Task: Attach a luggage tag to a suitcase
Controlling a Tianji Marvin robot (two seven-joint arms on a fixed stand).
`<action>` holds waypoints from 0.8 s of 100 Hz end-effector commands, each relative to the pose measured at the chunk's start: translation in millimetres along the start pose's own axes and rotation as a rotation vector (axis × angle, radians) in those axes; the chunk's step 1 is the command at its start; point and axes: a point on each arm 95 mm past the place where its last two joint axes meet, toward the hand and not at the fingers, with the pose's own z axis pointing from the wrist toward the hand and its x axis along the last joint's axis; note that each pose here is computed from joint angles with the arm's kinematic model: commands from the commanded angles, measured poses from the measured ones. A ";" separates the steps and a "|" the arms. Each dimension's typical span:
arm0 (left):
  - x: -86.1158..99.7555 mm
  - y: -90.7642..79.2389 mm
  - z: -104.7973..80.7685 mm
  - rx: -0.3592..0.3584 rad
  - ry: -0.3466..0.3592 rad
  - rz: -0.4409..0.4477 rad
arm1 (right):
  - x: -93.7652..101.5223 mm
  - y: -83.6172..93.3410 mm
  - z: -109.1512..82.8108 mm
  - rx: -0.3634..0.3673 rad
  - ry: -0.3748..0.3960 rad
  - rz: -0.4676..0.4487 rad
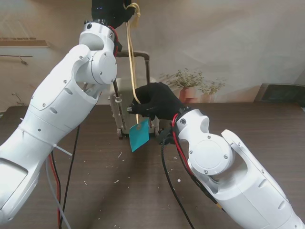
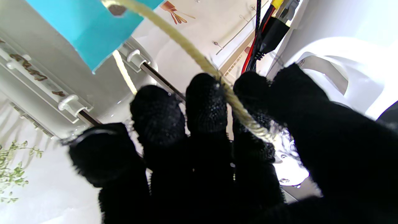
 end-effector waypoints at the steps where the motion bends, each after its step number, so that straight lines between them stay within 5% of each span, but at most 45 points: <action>1: -1.5 -2.2 -1.8 -0.029 -0.012 0.021 | 1.2 -1.3 -0.8 0.019 0.002 0.002; 45: -12.5 2.1 -12.7 -0.176 -0.013 0.094 | 2.3 -5.8 -2.4 0.039 0.004 0.020; 80: -15.7 0.7 -17.3 -0.223 0.008 0.143 | 2.8 -7.2 -2.9 0.032 0.014 -0.008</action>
